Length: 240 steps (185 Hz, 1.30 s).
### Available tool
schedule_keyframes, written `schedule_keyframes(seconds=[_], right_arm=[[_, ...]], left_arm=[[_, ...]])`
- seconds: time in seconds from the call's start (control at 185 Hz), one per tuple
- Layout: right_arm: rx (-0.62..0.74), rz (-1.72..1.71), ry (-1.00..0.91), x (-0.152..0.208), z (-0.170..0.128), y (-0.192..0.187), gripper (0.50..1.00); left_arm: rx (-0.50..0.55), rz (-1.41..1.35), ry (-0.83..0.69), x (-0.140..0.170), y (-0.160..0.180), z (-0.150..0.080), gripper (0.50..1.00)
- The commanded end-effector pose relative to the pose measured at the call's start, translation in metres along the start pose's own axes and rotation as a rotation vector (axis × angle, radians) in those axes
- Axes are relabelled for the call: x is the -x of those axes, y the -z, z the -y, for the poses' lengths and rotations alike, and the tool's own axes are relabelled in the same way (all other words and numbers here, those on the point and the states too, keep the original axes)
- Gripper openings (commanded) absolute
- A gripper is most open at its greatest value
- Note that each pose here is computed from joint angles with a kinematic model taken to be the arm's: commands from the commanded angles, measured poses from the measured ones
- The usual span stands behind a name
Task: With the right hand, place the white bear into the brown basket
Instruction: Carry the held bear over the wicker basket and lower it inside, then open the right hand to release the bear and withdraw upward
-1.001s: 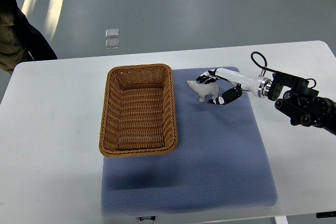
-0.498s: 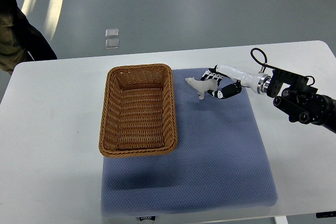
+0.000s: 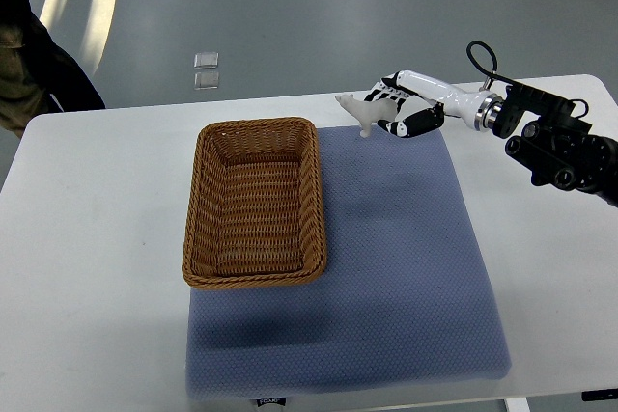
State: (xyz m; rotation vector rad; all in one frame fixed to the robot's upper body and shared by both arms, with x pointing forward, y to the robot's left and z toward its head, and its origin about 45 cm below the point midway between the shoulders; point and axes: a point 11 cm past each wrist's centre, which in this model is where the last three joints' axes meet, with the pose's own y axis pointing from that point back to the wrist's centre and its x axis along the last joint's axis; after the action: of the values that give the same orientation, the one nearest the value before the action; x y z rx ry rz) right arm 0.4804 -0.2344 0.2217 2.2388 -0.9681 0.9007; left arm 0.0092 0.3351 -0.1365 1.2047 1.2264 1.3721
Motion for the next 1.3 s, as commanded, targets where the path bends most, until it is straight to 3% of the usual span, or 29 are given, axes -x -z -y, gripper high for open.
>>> schedule_keyframes(seconds=[0.0,0.168,0.444,0.779,0.855,0.936,1.022,1.174,1.293], right_arm=[[-0.046,-0.017,-0.017,-0.017,0.007,0.018,0.5],[-0.142,-0.032,0.001,-0.017,0.019,0.05,0.5],[-0.306,-0.014,0.115,0.028,0.052,0.113,0.5],[-0.355,-0.091,0.251,0.08,0.066,0.138,0.502],[-0.351,-0.097,0.255,0.082,0.066,0.137,0.558],[-0.344,-0.103,0.256,0.082,0.067,0.136,0.676],[-0.338,-0.11,0.244,0.082,0.067,0.134,0.748],[-0.336,-0.108,0.238,0.082,0.066,0.132,0.813],[-0.334,-0.103,0.236,0.082,0.066,0.131,0.823]], left_arm=[[0.001,0.0,0.001,0.0,0.0,0.0,1.0],[0.011,0.002,0.002,0.001,-0.006,0.0,1.0],[0.014,0.002,0.001,0.001,-0.008,0.0,1.0],[0.014,0.002,0.001,0.001,-0.008,0.0,1.0],[0.013,0.002,0.001,0.001,-0.008,0.0,1.0],[0.013,0.002,0.001,0.001,-0.008,0.0,1.0],[0.014,0.002,0.001,0.001,-0.008,0.0,1.0],[0.017,0.003,0.002,0.001,-0.01,0.0,1.0],[0.02,0.003,0.002,0.001,-0.012,-0.001,1.0]])
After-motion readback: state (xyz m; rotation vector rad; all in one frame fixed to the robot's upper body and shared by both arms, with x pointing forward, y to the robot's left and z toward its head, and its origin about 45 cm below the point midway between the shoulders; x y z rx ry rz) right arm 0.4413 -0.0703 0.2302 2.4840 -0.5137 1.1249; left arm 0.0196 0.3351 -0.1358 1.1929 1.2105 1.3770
